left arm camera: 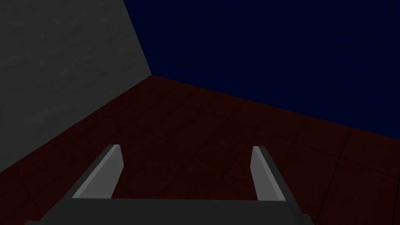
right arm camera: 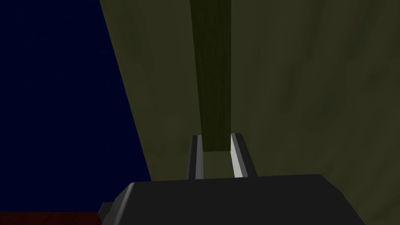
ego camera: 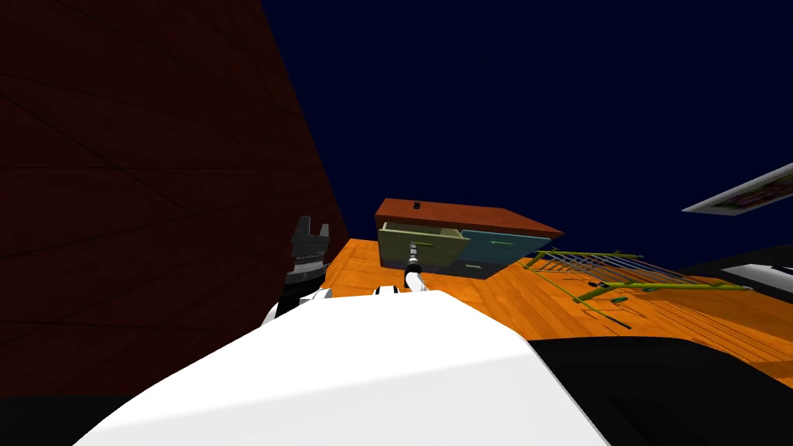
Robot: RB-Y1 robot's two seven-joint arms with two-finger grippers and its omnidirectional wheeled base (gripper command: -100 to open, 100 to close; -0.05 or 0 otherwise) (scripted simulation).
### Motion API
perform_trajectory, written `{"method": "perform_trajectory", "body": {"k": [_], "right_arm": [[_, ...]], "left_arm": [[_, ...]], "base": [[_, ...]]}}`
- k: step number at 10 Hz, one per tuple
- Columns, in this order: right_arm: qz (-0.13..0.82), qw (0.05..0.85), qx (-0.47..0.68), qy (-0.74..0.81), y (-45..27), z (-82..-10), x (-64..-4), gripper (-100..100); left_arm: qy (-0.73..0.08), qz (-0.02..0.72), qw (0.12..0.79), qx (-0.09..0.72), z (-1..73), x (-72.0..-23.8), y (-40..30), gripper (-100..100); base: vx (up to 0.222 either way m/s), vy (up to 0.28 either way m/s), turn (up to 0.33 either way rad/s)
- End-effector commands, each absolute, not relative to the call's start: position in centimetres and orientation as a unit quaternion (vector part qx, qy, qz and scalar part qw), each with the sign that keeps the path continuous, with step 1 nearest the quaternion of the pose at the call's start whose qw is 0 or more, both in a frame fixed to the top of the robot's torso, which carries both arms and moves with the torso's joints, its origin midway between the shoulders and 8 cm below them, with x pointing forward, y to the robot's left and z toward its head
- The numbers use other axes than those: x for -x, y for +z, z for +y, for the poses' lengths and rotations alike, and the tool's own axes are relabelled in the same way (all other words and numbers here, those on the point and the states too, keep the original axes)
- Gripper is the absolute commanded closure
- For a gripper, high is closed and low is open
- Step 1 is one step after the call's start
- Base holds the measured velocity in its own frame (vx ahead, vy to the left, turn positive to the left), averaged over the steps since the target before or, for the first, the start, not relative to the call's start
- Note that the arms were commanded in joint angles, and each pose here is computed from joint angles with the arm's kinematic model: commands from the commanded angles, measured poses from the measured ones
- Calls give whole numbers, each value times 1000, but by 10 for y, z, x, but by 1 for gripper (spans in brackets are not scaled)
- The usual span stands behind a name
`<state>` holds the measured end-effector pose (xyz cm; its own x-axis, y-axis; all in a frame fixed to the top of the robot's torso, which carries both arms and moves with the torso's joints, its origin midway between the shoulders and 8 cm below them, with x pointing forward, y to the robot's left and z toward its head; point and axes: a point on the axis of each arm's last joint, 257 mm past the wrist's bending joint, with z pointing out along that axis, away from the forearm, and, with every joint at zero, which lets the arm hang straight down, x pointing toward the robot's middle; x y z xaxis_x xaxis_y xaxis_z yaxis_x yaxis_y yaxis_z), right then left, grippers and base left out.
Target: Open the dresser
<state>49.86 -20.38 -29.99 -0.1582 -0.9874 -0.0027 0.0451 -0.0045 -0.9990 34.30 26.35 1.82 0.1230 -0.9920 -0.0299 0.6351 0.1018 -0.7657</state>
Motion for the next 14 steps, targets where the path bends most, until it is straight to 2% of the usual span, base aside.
{"method": "perform_trajectory", "body": {"k": [1,3,4,13,14], "right_arm": [[524,473,447,-549,-297,-198,-496,100],[524,473,449,-548,-298,-198,-496,100],[523,474,456,-541,-292,-193,-507,-100],[508,493,478,-521,-255,-174,-548,-100],[507,493,480,-519,-256,-174,-548,0]], "left_arm": [[-595,290,683,308,263,-343,18,0],[-595,290,683,308,263,-343,18,0],[-595,290,683,308,264,-343,18,0],[-595,290,683,308,264,-343,18,0],[-595,290,683,308,264,-343,18,0]], "base": [[-204,26,-23],[-139,18,-14],[-41,22,-165],[-40,26,-92],[0,0,0]]}}
